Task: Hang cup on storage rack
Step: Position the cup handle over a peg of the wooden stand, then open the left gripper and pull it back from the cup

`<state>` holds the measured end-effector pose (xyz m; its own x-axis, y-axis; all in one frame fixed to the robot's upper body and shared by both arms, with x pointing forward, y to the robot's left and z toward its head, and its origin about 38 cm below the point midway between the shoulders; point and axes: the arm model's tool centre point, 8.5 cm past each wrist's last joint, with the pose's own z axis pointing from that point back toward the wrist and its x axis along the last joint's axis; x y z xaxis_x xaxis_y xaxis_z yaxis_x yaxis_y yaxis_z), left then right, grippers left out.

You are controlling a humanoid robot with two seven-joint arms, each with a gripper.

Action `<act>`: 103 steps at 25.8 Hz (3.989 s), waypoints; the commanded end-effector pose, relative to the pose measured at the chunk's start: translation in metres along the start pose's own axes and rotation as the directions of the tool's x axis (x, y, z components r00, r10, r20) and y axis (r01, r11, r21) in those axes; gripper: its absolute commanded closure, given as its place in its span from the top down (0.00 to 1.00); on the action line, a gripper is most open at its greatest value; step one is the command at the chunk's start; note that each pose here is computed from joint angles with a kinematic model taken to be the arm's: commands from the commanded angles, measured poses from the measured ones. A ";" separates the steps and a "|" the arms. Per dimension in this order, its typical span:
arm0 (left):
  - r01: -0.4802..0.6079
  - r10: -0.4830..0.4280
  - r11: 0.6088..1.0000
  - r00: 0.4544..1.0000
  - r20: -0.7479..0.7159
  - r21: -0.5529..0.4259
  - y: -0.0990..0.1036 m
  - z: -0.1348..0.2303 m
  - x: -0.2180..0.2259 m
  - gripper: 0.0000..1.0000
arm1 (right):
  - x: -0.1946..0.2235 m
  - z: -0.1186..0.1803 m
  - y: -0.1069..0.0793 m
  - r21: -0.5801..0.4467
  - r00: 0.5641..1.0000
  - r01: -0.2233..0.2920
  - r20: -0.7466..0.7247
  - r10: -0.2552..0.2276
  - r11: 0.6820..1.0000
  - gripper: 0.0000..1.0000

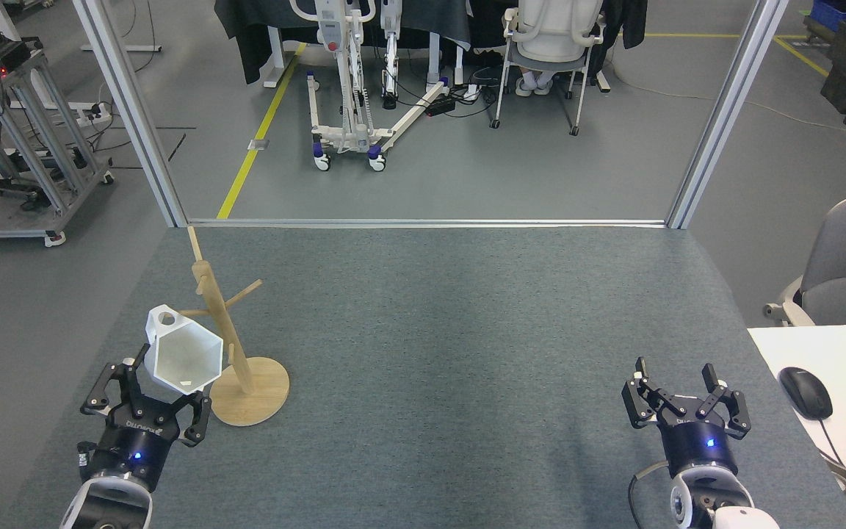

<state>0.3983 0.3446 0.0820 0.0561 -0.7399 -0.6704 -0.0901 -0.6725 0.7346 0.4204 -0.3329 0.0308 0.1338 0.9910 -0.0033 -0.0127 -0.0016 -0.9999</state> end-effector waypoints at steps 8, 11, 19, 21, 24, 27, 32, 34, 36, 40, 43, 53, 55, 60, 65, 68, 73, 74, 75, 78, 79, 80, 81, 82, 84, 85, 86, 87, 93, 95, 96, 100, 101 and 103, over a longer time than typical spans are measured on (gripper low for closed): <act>0.031 -0.033 0.999 0.998 0.052 0.038 0.011 -0.007 0.012 0.10 | -0.001 0.000 -0.001 0.001 1.000 0.001 -0.004 -0.001 1.000 0.99; 0.029 -0.032 0.999 0.998 0.058 0.041 0.012 -0.006 0.016 0.10 | 0.000 0.000 -0.001 0.001 1.000 0.003 -0.003 -0.003 1.000 0.99; 0.033 -0.035 0.998 0.998 0.043 0.045 0.013 -0.009 0.014 0.10 | -0.001 0.000 -0.001 0.001 1.000 0.001 -0.002 -0.001 1.000 0.99; 0.030 -0.032 0.999 0.999 0.037 0.045 0.013 -0.008 0.013 0.10 | -0.001 0.000 -0.001 0.001 1.000 0.001 -0.002 -0.001 1.000 0.99; 0.024 -0.025 0.998 1.000 0.018 0.055 0.014 -0.007 0.010 0.11 | 0.000 0.000 -0.001 0.001 1.000 0.003 -0.002 -0.003 1.000 0.99; 0.023 -0.023 0.999 1.000 -0.016 0.043 0.009 -0.003 0.004 0.11 | 0.001 0.000 0.000 0.001 1.000 0.004 -0.001 -0.004 1.000 0.99; 0.023 -0.022 0.999 0.999 -0.024 0.029 0.002 0.001 0.001 0.11 | 0.001 0.000 0.000 0.001 1.000 0.003 -0.001 -0.003 1.000 0.99; 0.022 -0.021 0.999 0.999 -0.026 0.025 0.001 0.001 0.001 0.11 | 0.001 0.000 0.000 0.003 1.000 0.004 -0.001 -0.004 1.000 0.99; 0.018 -0.017 1.000 0.999 -0.030 0.020 -0.001 0.001 -0.001 0.11 | 0.001 0.000 0.000 0.003 1.000 0.003 -0.001 -0.003 1.000 0.99; 0.020 -0.020 1.000 0.999 -0.029 -0.007 -0.011 0.000 -0.003 0.11 | -0.002 0.000 -0.002 0.000 1.000 -0.003 -0.005 0.003 1.000 0.99; 0.026 -0.027 0.999 0.999 -0.028 -0.025 -0.018 -0.003 -0.005 0.11 | -0.002 0.000 -0.001 0.001 1.000 -0.008 -0.008 0.008 1.000 0.99; 0.035 -0.035 0.999 0.999 -0.037 -0.012 -0.016 -0.017 -0.013 0.11 | -0.005 0.002 0.000 0.005 1.000 -0.015 -0.003 0.015 1.000 0.99; 0.034 -0.035 0.999 0.999 -0.035 -0.008 -0.015 -0.017 -0.013 0.11 | -0.005 0.001 -0.001 0.003 1.000 -0.015 -0.003 0.015 1.000 0.99; 0.032 -0.032 0.999 0.999 -0.022 0.007 -0.010 -0.017 -0.007 0.12 | -0.001 0.002 0.001 0.007 1.000 -0.015 0.004 0.015 1.000 0.99; 0.033 -0.034 0.999 0.999 0.011 0.027 -0.003 -0.015 0.006 0.13 | 0.000 0.001 -0.003 -0.003 1.000 -0.015 0.007 0.015 1.000 0.99; 0.034 -0.034 0.999 0.999 0.022 0.031 -0.001 -0.015 0.011 0.14 | -0.001 0.002 -0.001 -0.001 1.000 -0.020 0.009 0.020 1.000 0.99; 0.024 -0.025 0.999 1.000 0.019 0.033 0.000 -0.016 0.013 0.25 | -0.001 0.003 -0.001 0.000 1.000 -0.018 0.005 0.018 1.000 0.99; 0.020 -0.021 0.999 1.000 0.019 0.036 0.001 -0.016 0.015 0.34 | -0.001 0.003 0.000 0.002 1.000 -0.018 0.006 0.018 1.000 0.99; 0.016 -0.016 0.999 1.000 0.019 0.042 0.002 -0.017 0.017 0.55 | -0.001 0.003 -0.001 0.002 1.000 -0.018 0.005 0.018 1.000 0.99; 0.002 -0.003 0.999 1.000 0.019 0.041 0.003 -0.017 0.019 1.00 | -0.003 0.003 -0.001 0.001 1.000 -0.020 0.001 0.020 1.000 0.99; 0.002 -0.003 0.999 1.000 0.018 0.041 0.003 -0.017 0.019 1.00 | -0.005 0.003 -0.002 0.000 1.000 -0.020 -0.001 0.020 1.000 0.99; 0.003 -0.003 0.999 1.000 0.017 0.041 0.003 -0.017 0.019 1.00 | -0.005 0.002 -0.003 -0.002 1.000 -0.019 -0.002 0.019 1.000 0.99; 0.002 -0.002 0.999 1.000 0.013 0.038 0.003 -0.017 0.018 1.00 | -0.005 0.002 -0.005 -0.008 1.000 -0.020 -0.001 0.020 1.000 0.99; 0.002 -0.003 1.000 1.000 0.011 0.031 0.002 -0.017 0.018 1.00 | -0.005 0.001 -0.007 -0.012 1.000 -0.018 -0.001 0.018 1.000 0.99; 0.001 -0.001 1.000 1.000 0.000 0.028 0.001 -0.018 0.015 1.00 | -0.006 0.002 -0.006 0.000 1.000 -0.021 -0.001 0.021 1.000 0.99; 0.000 0.000 1.000 1.000 -0.006 0.025 0.001 -0.018 0.014 1.00 | -0.005 0.002 -0.007 -0.002 1.000 -0.021 0.000 0.021 1.000 0.99; -0.001 0.001 1.000 1.000 -0.008 0.024 0.001 -0.018 0.013 1.00 | -0.006 0.001 -0.008 -0.003 1.000 -0.022 0.000 0.022 1.000 0.99; -0.003 0.003 1.000 1.000 -0.011 0.023 0.000 -0.018 0.013 1.00 | -0.007 0.001 -0.009 -0.005 1.000 -0.021 -0.002 0.021 1.000 0.99; -0.098 0.090 0.994 0.982 -0.163 -0.040 -0.017 -0.009 -0.008 1.00 | -0.007 0.001 -0.008 -0.003 1.000 -0.021 -0.006 0.021 1.000 0.99; -0.154 0.127 0.985 0.950 -0.284 -0.075 -0.030 0.003 -0.022 1.00 | -0.007 0.000 -0.010 -0.008 1.000 -0.021 -0.006 0.021 1.000 0.99; -0.198 0.155 0.976 0.924 -0.351 -0.089 -0.037 0.009 -0.031 1.00 | -0.006 -0.001 -0.012 -0.013 1.000 -0.021 -0.005 0.021 1.000 0.99; -0.353 0.263 0.930 0.832 -0.489 -0.101 -0.053 0.032 -0.042 1.00 | -0.006 -0.003 -0.017 -0.023 1.000 -0.018 0.004 0.018 1.000 0.99; -0.357 0.258 0.928 0.820 -0.511 -0.104 -0.055 0.034 -0.046 1.00 | -0.008 -0.003 -0.018 -0.026 1.000 -0.020 0.004 0.020 0.999 0.99; -0.354 0.242 0.928 0.808 -0.537 -0.113 -0.058 0.038 -0.048 1.00 | -0.010 -0.003 -0.019 -0.028 1.000 -0.015 0.001 0.016 0.999 0.99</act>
<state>0.3710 0.4109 0.0693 0.5034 -0.7941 -0.3406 -0.0004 -0.3944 0.9189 0.4222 -0.3406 0.0472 0.1332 0.9908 -0.0219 0.0075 -0.0231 -0.9997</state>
